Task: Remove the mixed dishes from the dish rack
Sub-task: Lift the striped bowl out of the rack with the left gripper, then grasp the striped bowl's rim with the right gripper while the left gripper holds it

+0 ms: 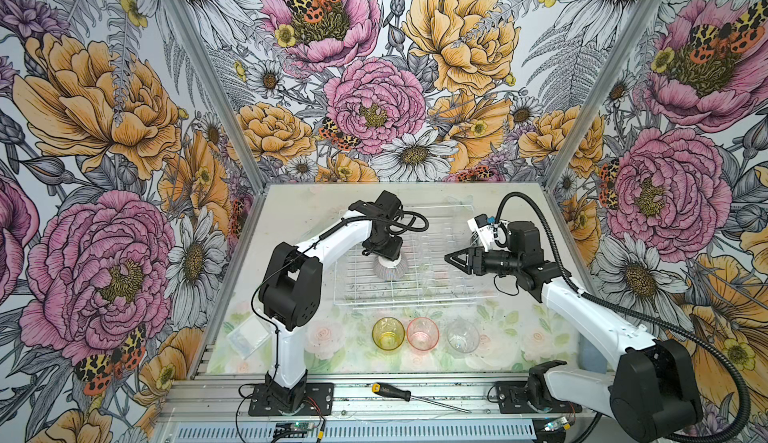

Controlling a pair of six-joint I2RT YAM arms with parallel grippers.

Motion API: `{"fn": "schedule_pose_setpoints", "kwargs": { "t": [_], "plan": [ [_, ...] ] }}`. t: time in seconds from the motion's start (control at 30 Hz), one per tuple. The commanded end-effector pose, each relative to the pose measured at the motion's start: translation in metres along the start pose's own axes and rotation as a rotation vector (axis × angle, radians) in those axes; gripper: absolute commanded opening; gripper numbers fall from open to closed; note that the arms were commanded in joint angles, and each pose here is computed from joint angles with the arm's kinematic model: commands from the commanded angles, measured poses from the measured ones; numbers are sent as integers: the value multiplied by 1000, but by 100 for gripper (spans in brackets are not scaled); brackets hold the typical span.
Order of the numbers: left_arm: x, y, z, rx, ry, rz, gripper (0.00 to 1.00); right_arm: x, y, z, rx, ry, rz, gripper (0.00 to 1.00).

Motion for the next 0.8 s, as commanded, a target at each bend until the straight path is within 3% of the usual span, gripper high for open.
{"fn": "schedule_pose_setpoints", "kwargs": {
  "t": [0.0,0.53,0.77],
  "plan": [
    [-25,-8,9,6,-80,-81,34,3,0,0,6,5,38,54],
    [-46,-8,14,-15,-152,-166,33,19,-2,-6,54,9,122,54],
    [-76,-14,19,-13,-245,-235,33,21,1,-5,48,17,133,51]
  ]
}}
Point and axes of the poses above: each gripper's point midway between its finger pads, its own x axis out along the fingers, its own y axis along the line the jaws close on, z = x × y, the point moved 4 cm from there along -x, back along the fingers
